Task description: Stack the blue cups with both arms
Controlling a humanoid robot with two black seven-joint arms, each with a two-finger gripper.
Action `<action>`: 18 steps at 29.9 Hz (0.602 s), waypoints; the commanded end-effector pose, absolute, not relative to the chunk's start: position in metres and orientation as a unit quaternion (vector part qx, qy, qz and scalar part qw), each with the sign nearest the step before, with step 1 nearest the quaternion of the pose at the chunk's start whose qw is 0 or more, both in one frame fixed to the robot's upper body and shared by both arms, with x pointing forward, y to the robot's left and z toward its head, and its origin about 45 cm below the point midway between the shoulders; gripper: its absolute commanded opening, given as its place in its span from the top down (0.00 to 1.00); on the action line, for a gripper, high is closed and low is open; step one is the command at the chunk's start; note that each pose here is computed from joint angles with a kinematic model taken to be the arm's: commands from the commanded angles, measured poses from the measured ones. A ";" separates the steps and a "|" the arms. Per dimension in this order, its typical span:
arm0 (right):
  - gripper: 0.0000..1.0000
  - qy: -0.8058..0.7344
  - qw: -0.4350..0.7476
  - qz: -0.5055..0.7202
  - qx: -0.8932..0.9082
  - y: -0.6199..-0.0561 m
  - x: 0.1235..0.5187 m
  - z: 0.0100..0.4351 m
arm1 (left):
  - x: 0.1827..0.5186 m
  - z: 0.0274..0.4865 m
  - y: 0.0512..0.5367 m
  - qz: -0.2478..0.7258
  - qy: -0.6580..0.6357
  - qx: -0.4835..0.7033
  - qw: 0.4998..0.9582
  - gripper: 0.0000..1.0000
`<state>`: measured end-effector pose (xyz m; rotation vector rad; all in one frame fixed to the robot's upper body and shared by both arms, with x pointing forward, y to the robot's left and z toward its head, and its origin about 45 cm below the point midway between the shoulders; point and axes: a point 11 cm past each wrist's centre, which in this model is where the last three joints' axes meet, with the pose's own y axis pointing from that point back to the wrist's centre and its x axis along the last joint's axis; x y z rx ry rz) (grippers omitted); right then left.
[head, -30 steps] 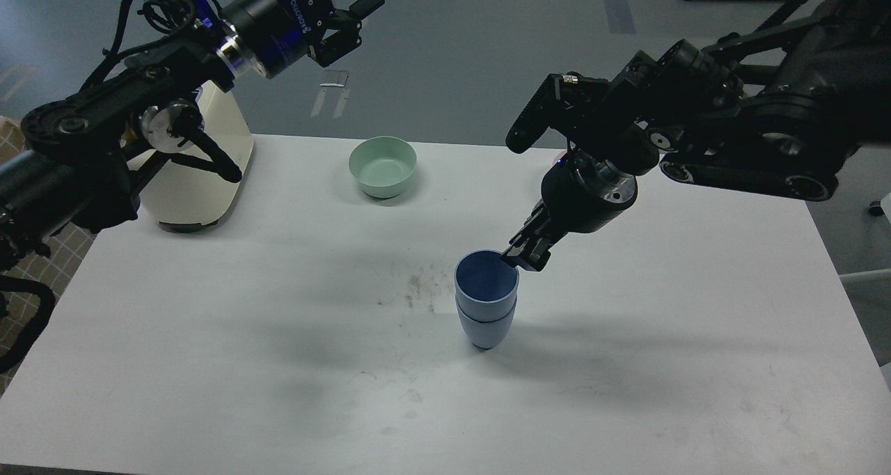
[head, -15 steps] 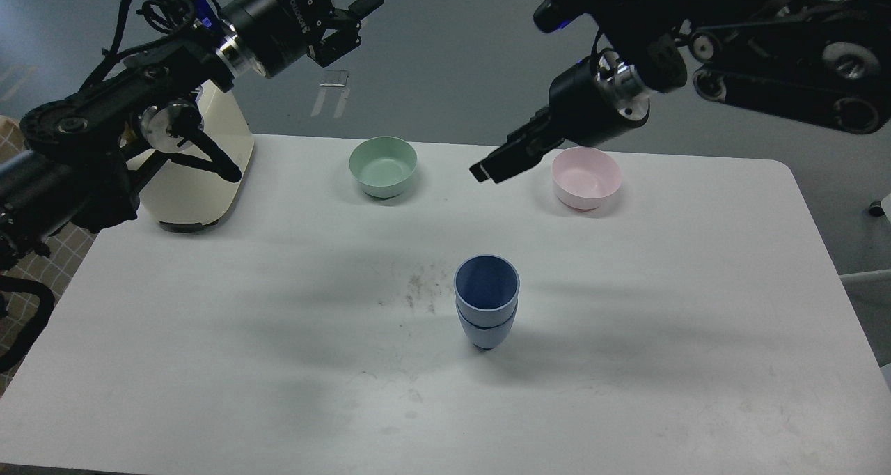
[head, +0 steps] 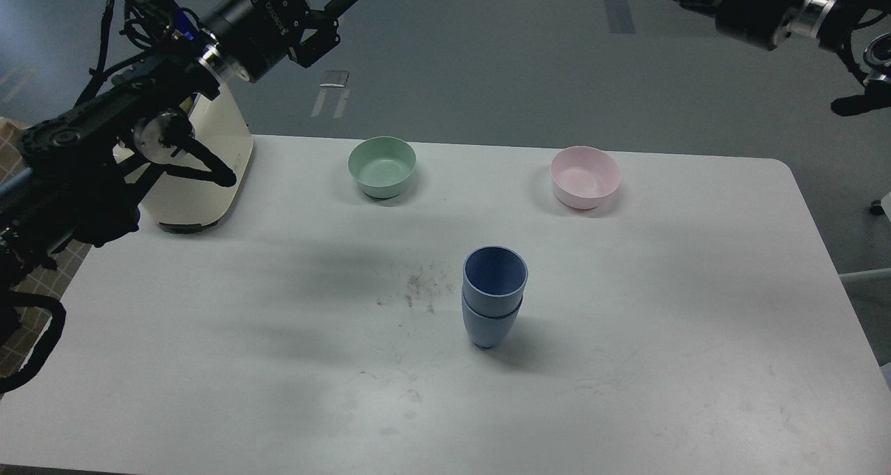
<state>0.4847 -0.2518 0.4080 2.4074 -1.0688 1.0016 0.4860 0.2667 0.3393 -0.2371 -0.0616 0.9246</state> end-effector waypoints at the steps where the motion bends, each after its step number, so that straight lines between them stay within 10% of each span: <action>1: 0.00 -0.442 0.095 0.300 0.840 -0.263 0.493 0.387 | 0.488 0.315 0.267 0.460 -0.007 -0.110 0.881 0.02; 18: 0.00 -0.521 -0.159 -0.014 0.838 -0.306 0.469 0.277 | 0.462 0.219 0.290 0.532 0.107 -0.149 0.826 0.02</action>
